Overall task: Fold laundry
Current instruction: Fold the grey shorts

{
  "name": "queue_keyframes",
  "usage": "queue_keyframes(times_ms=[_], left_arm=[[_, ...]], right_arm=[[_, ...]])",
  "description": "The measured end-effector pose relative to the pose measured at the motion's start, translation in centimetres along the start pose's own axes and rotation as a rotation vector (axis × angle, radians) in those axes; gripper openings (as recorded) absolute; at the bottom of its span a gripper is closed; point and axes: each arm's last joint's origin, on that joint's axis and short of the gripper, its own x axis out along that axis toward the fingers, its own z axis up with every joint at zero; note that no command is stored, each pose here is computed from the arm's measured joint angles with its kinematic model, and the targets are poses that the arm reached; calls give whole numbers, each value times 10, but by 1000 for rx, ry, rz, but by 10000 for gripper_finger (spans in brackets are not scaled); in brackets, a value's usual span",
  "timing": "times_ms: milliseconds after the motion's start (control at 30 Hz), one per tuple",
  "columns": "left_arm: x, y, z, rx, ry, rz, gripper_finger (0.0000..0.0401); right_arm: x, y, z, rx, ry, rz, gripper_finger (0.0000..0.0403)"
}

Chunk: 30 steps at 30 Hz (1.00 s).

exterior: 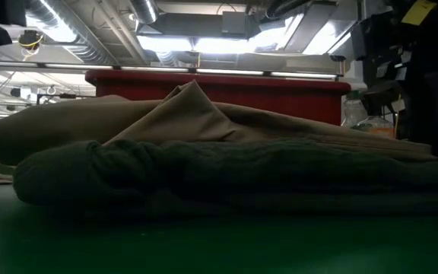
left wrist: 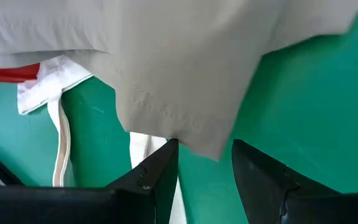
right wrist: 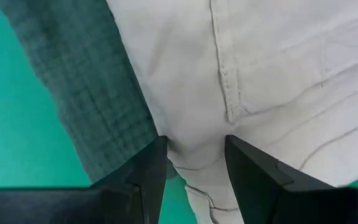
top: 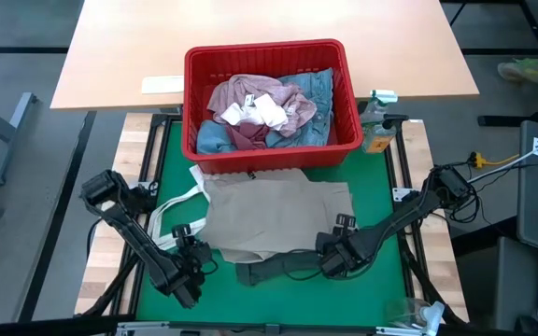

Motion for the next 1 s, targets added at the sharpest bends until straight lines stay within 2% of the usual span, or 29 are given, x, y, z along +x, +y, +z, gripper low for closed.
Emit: queue_keyframes(times_ms=[300,400,467,600,667,833,1000], left_arm=[[4,-1,9,-72,-50,-4,144],[6,0,12,-83,-46,-5,133],[7,1,13,-88,-37,-6,110],[8,2,14,-92,-29,-5,34],[8,2,14,-90,-6,-10,10],[6,5,7,-60,78,8,5],[3,3,3,-39,96,-10,10]], right_arm=[[0,2,2,5,-17,17,163],[0,2,2,4,-17,17,163],[0,1,1,3,-14,15,163],[0,0,-1,-3,6,-4,163],[1,-2,-2,-1,20,-18,163],[15,-7,-13,32,83,-41,163],[33,-11,-25,78,151,-17,163]])
